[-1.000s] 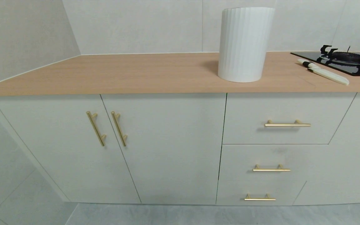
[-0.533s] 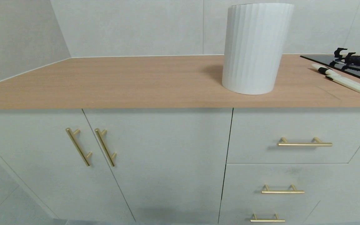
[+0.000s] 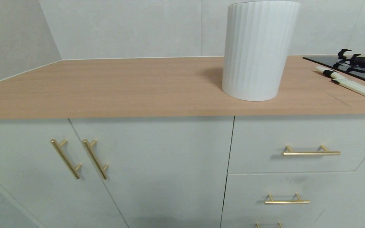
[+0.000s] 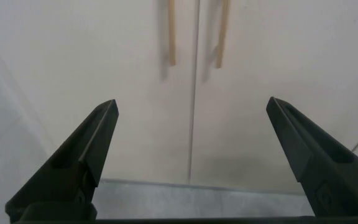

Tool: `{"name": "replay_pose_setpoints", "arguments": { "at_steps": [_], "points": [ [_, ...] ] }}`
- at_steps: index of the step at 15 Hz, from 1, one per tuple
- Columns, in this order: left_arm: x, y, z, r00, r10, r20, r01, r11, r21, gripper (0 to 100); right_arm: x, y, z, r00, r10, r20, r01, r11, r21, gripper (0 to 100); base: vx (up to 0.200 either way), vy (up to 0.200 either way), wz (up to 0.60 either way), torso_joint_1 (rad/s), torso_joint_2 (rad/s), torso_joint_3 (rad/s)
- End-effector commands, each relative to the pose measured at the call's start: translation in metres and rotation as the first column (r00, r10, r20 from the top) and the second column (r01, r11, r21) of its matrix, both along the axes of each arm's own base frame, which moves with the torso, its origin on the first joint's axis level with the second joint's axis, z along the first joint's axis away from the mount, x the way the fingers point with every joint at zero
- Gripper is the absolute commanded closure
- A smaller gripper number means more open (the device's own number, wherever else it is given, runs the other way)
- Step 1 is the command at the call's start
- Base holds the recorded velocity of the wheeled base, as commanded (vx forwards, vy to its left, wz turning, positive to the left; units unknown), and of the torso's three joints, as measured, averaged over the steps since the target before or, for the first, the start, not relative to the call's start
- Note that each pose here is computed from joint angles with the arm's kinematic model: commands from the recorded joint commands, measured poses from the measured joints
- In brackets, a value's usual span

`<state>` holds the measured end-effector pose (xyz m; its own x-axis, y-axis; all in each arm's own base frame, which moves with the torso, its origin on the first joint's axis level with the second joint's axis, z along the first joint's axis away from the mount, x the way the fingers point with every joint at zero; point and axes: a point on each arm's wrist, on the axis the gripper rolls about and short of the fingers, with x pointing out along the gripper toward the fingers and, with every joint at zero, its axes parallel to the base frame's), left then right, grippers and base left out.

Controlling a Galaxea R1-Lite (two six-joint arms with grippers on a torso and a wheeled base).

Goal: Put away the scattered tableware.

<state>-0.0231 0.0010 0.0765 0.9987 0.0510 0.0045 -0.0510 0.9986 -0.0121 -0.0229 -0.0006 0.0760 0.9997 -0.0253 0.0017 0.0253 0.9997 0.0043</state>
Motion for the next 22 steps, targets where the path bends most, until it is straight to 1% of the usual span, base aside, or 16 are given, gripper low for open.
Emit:
{"name": "replay_pose_setpoints", "arguments": {
  "at_steps": [1,11,19,22],
  "points": [
    [0.0000,0.0000,0.0000,1.000,0.001,0.000,-0.001,1.000,0.000,0,0.0001,0.0000,0.0000,1.000,0.001,-0.002,-0.001,1.000,0.000,0,0.000,0.000,0.00,0.000,0.00,0.000],
    [0.0000,0.0000,0.0000,1.000,0.001,0.000,-0.001,1.000,0.001,0,0.0001,0.0000,0.0000,1.000,-0.001,-0.002,0.001,1.000,0.000,0,0.000,0.000,0.00,0.000,0.00,0.000],
    [0.0000,0.0000,0.0000,1.000,0.001,0.000,-0.001,1.000,0.001,0,0.0001,0.0000,0.0000,1.000,0.001,-0.002,-0.001,1.000,0.000,0,0.000,-0.200,0.00,0.002,0.01,0.003],
    [0.0000,0.0000,0.0000,1.000,0.001,0.000,-0.001,1.000,0.001,0,0.0001,0.0000,0.0000,1.000,0.001,-0.002,-0.001,1.000,0.000,0,0.000,0.000,0.00,0.000,0.00,0.000]
  ]
}}
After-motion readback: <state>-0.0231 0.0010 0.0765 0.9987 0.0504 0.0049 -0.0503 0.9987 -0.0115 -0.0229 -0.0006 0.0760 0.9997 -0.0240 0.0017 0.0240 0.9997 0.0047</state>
